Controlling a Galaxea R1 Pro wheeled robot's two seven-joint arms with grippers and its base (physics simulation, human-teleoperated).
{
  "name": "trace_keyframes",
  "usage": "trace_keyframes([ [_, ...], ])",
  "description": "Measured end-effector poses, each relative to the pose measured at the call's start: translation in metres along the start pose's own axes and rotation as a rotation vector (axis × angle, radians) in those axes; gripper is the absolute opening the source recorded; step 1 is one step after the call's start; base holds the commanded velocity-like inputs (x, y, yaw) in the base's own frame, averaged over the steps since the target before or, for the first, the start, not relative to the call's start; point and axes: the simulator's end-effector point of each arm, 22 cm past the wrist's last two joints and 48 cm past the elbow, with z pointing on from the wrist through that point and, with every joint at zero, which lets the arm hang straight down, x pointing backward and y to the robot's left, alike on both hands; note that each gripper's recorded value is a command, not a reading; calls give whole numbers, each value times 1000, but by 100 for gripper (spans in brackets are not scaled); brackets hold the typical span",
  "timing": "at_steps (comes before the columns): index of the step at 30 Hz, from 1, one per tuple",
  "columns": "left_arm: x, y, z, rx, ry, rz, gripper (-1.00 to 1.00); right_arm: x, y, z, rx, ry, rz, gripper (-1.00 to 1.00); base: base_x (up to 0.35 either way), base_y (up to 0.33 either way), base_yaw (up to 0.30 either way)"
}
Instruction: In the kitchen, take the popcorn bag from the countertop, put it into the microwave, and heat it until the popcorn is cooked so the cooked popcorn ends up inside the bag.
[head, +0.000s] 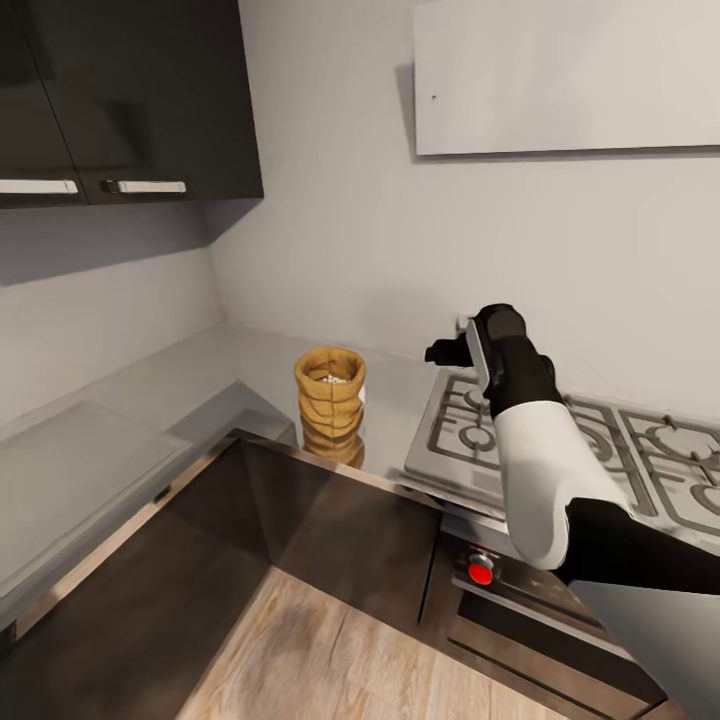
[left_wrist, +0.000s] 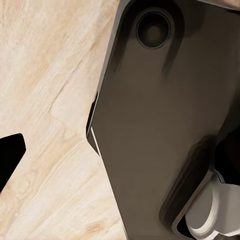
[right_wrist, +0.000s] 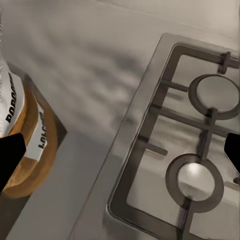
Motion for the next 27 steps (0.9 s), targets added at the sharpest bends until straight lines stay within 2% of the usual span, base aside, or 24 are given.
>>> trace_keyframes([
  [7, 0, 0, 0, 0, 0, 2, 100, -9, -2, -6, 4, -26, 3, 100, 154, 66, 0],
  [14, 0, 0, 0, 2, 0, 3, 100, -10, -5, -6, 21, -28, -4, 100, 19, 2, 3],
  [27, 0, 0, 0, 2, 0, 2, 100, -10, -6, -6, 26, -28, -3, 100, 0, 0, 246],
])
